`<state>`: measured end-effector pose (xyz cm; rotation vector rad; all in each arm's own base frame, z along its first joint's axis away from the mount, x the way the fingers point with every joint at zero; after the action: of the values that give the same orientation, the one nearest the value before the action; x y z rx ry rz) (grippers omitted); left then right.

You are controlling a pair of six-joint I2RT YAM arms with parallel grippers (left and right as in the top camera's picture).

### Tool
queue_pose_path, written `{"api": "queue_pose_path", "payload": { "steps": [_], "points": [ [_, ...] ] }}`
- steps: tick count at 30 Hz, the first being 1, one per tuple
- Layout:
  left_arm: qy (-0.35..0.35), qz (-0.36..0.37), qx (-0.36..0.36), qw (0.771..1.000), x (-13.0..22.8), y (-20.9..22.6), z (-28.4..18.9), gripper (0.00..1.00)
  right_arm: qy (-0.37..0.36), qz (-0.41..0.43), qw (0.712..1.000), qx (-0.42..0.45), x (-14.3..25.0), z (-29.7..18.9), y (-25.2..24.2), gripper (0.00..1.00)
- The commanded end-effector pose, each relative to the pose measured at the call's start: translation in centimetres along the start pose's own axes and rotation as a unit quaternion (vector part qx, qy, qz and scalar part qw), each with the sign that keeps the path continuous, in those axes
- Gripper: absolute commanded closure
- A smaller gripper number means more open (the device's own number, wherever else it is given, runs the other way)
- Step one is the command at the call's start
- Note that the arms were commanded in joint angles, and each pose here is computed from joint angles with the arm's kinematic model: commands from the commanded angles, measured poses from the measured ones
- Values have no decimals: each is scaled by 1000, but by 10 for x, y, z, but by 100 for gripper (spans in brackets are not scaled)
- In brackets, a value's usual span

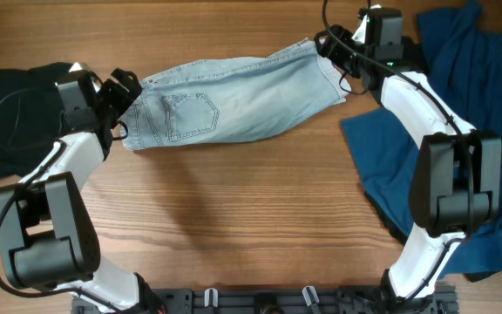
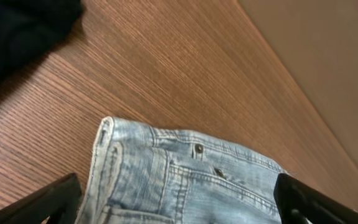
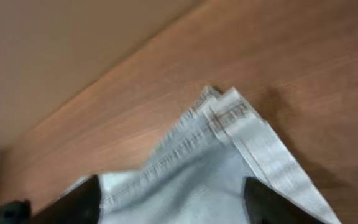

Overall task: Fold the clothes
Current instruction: 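Lift the near edge with both grippers and fold it over the far half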

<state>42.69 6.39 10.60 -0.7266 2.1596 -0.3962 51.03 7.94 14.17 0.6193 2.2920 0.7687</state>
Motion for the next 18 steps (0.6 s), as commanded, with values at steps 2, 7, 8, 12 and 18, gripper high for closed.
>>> {"api": "queue_pose_path", "payload": {
  "steps": [2,7,8,12,18],
  "points": [
    [67,7,23,997,19,-4,-6,0,53,42,997,35,4,-8,-30,22],
    [89,60,53,993,25,-11,-11,0,150,21,986,65,38,-18,-48,40],
    [87,67,53,992,24,-11,-12,0,165,35,982,83,44,-22,-54,44],
    [138,44,-1,989,43,11,-17,0,241,58,958,147,82,-36,-76,33],
    [180,35,-89,979,62,37,-24,0,229,47,962,143,102,-21,-90,24]
  ]
}}
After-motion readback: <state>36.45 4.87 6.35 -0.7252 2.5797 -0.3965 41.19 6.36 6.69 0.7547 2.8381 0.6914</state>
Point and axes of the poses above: each gripper's point midway between its finger pads, its own z axis out along the fingers, its own y axis along the line the jaws close on, x = y × z, the point moved 5 cm from there along -z, back along the fingers, and after that the axes turned 7 degrees about z, right-handed, at the moved point
